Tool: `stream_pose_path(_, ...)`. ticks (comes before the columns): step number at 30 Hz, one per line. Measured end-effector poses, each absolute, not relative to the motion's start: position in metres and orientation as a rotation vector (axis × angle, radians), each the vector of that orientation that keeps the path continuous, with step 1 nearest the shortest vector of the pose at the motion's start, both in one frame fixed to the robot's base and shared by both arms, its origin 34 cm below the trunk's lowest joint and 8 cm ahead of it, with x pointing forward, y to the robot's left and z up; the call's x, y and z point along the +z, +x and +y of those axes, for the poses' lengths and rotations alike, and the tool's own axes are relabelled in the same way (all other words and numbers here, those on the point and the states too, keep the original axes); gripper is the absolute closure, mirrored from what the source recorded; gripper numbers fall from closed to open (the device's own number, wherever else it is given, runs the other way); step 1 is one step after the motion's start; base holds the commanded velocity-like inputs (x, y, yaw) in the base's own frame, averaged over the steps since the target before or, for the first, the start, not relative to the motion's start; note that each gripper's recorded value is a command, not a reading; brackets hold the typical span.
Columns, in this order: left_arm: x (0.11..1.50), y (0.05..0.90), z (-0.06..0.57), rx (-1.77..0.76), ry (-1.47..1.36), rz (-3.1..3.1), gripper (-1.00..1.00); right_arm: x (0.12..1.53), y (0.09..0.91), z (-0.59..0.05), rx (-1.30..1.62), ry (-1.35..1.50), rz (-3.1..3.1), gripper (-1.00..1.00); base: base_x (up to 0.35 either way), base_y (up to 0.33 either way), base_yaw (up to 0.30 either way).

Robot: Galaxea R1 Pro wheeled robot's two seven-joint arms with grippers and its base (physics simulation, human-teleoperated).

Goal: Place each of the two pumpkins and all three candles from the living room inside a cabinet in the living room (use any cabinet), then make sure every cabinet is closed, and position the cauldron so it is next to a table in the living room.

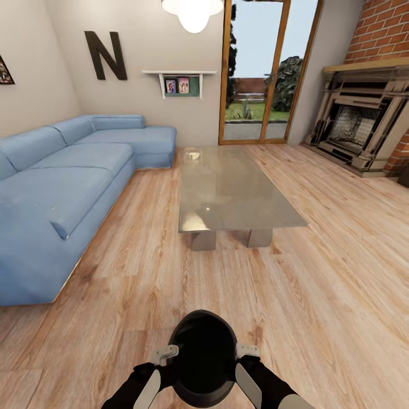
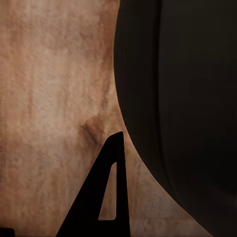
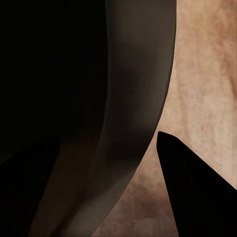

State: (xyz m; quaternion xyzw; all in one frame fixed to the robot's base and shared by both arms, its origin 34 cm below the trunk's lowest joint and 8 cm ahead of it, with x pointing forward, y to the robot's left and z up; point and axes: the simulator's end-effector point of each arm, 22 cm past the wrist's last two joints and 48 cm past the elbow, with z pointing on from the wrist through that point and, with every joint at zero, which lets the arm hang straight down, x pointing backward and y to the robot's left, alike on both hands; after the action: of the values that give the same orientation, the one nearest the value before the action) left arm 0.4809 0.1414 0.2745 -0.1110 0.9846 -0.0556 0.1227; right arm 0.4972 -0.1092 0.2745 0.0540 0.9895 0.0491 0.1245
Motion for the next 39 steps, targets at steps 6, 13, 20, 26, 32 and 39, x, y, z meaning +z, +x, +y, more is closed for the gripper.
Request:
stream_pose_path(6,0.288,0.484,0.142,-0.161,-0.323,2.873,1.00,0.288,0.501,-0.109,0.143,0.157,2.882,1.00,0.000,0.000,0.000)
stream_pose_path(13,0.303,0.487,0.142,-0.161,-0.324,2.873,1.00,0.303,0.505,-0.111,0.143,0.158,2.880,1.00,0.000,0.000,0.000)
stream_pose_path(20,0.318,0.491,0.141,-0.163,-0.324,2.873,1.00,0.318,0.509,-0.111,0.141,0.156,2.879,1.00,0.000,0.000,0.000)
stream_pose_path(26,0.322,0.491,0.141,-0.166,-0.327,2.873,1.00,0.322,0.509,-0.111,0.142,0.159,2.881,1.00,0.000,0.000,0.000)
stream_pose_path(32,0.322,0.492,0.141,-0.165,-0.327,2.872,1.00,0.322,0.509,-0.112,0.143,0.162,2.880,1.00,0.000,0.000,0.000)
stream_pose_path(39,0.324,0.493,0.139,-0.180,-0.344,2.866,1.00,0.321,0.509,-0.115,0.149,0.188,2.881,1.00,0.086,0.000,0.000)
